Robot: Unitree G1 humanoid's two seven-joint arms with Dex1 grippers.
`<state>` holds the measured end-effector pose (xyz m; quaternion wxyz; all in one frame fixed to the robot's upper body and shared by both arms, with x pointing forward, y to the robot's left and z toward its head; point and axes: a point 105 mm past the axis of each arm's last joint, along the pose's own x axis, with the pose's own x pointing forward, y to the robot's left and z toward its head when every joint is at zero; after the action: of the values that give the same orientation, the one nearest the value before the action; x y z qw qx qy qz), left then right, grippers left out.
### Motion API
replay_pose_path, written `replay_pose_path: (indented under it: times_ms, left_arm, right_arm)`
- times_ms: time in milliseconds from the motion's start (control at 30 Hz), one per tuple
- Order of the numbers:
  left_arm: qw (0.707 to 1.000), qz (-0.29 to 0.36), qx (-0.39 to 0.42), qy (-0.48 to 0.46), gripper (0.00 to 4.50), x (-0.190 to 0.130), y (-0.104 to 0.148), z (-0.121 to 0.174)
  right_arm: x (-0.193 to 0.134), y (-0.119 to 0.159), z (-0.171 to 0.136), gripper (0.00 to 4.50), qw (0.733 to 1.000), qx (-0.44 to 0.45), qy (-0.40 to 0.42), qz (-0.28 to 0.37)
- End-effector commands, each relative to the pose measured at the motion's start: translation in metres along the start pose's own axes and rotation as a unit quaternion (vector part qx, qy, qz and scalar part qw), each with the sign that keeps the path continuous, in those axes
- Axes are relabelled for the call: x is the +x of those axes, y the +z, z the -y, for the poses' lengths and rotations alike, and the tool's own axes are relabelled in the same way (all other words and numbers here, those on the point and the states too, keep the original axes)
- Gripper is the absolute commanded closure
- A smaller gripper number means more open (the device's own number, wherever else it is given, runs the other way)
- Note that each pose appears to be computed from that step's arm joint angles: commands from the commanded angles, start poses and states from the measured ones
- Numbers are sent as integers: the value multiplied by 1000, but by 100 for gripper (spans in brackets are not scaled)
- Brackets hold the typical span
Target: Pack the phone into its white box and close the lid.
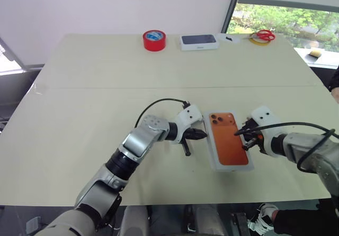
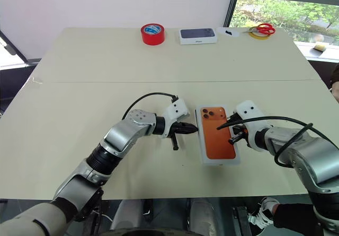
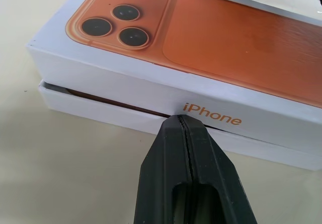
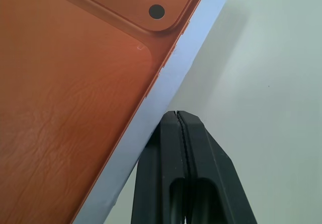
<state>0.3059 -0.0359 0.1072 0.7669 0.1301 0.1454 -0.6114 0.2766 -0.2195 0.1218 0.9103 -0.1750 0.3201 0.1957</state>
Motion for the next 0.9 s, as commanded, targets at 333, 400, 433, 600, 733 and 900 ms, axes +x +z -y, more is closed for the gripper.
replay_pose_path:
  times_ms: [333,400,433,600,733,900]
  left_arm:
    - [1000,29,8,-2,450,-4,16,1]
    - [1000,28,8,-2,450,-4,15,1]
    - [1000,27,8,-2,450,-4,15,1]
    - [1000,25,6,3,450,-3,14,-1]
    - [1000,23,2,10,450,-4,13,-5]
    - [1000,23,-6,19,450,-5,11,-9]
  right_arm:
    - [1,17,-7,448,999,-26,18,34]
    - [1,16,-6,448,999,-26,17,33]
    - [1,16,-6,448,999,-25,16,33]
    - [2,13,-2,448,999,-24,9,28]
    - [3,14,5,448,999,-20,-5,30]
    - [5,17,6,448,999,-24,-6,35]
